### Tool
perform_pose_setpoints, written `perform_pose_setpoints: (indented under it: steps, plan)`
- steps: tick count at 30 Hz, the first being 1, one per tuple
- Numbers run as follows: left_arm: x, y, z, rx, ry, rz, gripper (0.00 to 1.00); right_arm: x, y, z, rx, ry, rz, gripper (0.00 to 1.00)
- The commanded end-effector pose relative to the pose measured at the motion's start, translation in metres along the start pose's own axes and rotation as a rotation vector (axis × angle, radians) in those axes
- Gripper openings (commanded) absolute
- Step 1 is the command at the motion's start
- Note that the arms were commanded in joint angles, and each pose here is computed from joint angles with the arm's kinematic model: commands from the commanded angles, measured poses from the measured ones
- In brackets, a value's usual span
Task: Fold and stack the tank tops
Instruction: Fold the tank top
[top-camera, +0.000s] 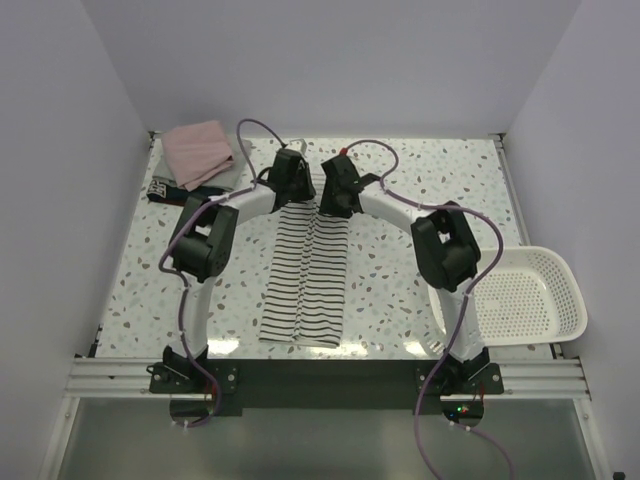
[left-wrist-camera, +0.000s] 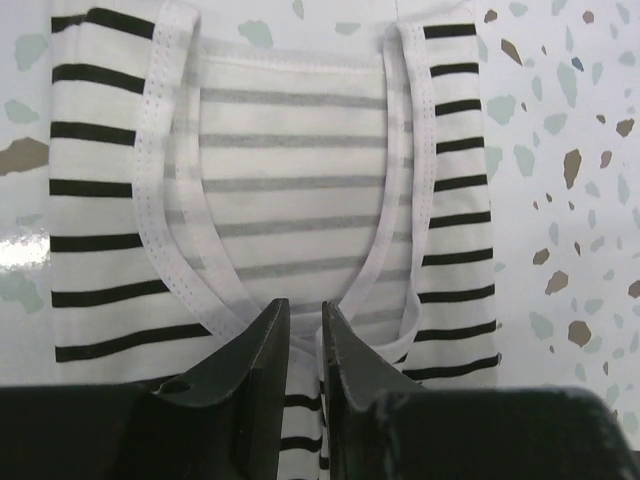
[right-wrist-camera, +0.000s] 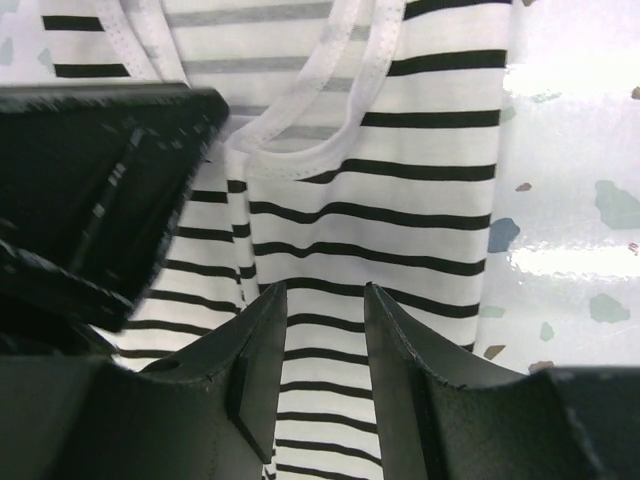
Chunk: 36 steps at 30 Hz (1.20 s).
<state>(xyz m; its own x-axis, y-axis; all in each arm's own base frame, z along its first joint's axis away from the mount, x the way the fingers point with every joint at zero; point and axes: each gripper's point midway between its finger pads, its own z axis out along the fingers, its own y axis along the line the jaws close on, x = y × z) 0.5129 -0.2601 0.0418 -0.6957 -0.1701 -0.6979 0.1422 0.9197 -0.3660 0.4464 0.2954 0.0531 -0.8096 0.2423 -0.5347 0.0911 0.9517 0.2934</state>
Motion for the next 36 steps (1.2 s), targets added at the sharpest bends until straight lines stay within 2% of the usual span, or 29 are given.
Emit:
perform_pose_setpoints:
  steps: [1, 7, 13, 17, 29, 31, 36]
  plan:
    - [-0.010, 0.006, 0.014, -0.016, -0.018, -0.036, 0.24, -0.021, 0.000, -0.024, -0.012, -0.056, -0.007, 0.41]
    - [-0.018, 0.018, 0.035, -0.080, -0.057, -0.120, 0.22, -0.032, -0.004, -0.055, -0.025, -0.074, -0.059, 0.42]
    - [-0.031, 0.025, 0.052, -0.114, -0.074, -0.180, 0.22, -0.026, -0.010, -0.062, -0.023, -0.040, -0.094, 0.43]
    - [-0.038, 0.031, 0.053, -0.122, -0.093, -0.205, 0.22, -0.012, -0.017, -0.032, 0.025, 0.029, -0.112, 0.42]
    - [-0.058, 0.047, 0.069, -0.079, -0.118, -0.276, 0.23, -0.017, -0.043, 0.052, 0.083, 0.100, -0.095, 0.41]
    - [-0.065, 0.047, 0.072, -0.063, -0.128, -0.282, 0.26, -0.023, -0.044, 0.061, 0.086, 0.097, -0.098, 0.41]
    - [-0.094, 0.032, 0.078, 0.043, -0.194, -0.245, 0.41, -0.050, -0.042, 0.072, 0.051, 0.058, -0.096, 0.42]
